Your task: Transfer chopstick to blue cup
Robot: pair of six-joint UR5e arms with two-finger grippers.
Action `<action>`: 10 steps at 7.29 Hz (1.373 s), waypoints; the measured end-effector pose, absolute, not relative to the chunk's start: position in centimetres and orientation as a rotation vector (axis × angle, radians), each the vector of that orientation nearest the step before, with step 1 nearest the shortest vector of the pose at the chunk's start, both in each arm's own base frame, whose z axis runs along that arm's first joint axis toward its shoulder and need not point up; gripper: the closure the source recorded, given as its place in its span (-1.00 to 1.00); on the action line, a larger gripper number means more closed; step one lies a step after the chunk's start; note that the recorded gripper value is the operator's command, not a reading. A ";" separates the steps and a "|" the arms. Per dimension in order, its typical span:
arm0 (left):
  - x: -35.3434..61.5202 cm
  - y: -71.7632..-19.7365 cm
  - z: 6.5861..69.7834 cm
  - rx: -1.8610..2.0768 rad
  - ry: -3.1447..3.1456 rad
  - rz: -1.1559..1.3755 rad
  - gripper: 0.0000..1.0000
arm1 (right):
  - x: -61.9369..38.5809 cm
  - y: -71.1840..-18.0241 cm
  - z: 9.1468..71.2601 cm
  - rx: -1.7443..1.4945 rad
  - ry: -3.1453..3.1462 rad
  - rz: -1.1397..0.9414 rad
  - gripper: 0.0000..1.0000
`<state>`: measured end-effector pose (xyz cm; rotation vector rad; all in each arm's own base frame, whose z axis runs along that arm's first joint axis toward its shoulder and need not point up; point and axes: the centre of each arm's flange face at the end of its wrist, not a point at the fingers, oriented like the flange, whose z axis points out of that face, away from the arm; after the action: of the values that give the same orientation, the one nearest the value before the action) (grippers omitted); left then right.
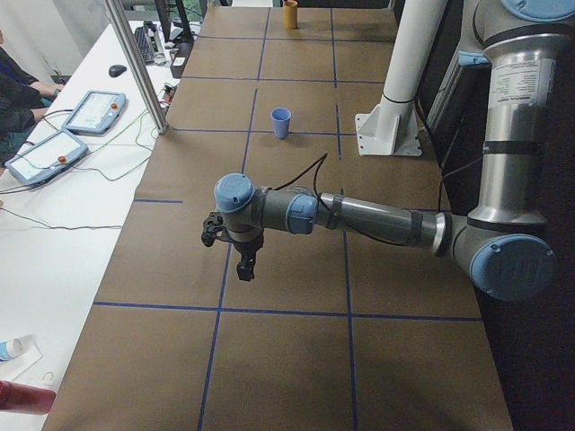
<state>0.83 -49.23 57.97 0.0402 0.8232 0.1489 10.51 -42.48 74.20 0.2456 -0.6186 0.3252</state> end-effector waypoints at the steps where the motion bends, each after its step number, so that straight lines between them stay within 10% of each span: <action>1: 0.8 -49.2 57.8 0.043 0.823 0.150 -1.00 | 10.6 -43.5 74.4 0.246 -0.617 0.325 -0.69; 4: 0.8 -49.2 57.3 0.054 0.821 0.155 -1.00 | 10.7 -44.9 75.1 0.238 -0.615 0.326 0.64; 10: 0.8 -49.2 57.1 0.058 0.820 0.155 -1.00 | 11.8 -45.0 74.4 0.275 -0.618 0.322 1.00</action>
<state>0.81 -49.20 57.05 0.0578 0.8202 0.1546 11.84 -45.02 74.45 0.2747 -0.6177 0.3216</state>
